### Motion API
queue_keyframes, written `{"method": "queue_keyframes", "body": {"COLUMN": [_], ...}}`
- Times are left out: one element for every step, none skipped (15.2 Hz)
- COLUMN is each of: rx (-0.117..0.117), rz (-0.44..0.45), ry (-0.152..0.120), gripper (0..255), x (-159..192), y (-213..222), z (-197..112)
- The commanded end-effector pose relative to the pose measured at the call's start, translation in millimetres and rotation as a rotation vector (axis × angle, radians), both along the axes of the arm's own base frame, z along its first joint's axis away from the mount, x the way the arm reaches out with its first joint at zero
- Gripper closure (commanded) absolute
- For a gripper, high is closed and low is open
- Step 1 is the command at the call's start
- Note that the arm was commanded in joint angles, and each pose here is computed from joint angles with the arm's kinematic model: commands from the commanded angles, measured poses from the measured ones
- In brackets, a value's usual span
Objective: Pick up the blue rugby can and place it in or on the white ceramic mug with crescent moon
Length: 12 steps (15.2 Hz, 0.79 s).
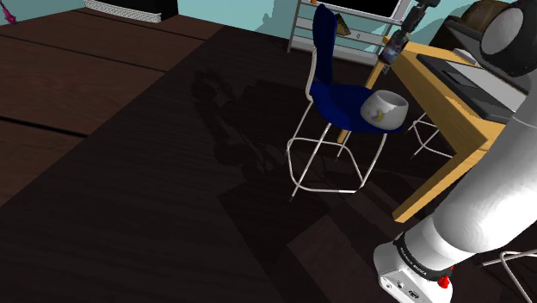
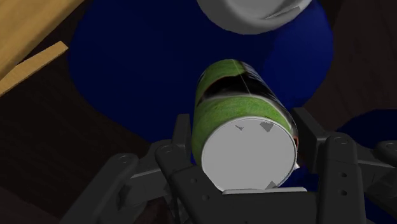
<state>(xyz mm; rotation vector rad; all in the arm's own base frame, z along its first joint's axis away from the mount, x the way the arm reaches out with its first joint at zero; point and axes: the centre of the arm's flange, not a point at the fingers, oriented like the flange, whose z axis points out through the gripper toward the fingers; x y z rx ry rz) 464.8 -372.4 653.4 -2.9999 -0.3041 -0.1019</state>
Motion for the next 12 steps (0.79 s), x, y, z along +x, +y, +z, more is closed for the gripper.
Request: {"method": "queue_keyframes", "body": {"rx": [0.001,0.001,0.001,0.001,0.001,0.001,0.001,0.001,0.001,0.001,0.001,0.001], "rz": [0.002,0.002,0.002,0.002,0.002,0.002,0.002,0.002,0.002,0.002,0.002,0.002], "ry": [0.001,0.001,0.001,0.001,0.001,0.001,0.001,0.001,0.001,0.001,0.001,0.001], "gripper": [255,255,255,255,255,255,255,255,255,255,255,255], "x": [-28,-41,-53,-66,-78,-91,-101,-101,-101,-101,-101,-101], "y": [9,13,17,20,24,28,31,31,31,31,31,31], "z": [8,10,12,14,17,19,21,15,10,5,-1,-6]}}
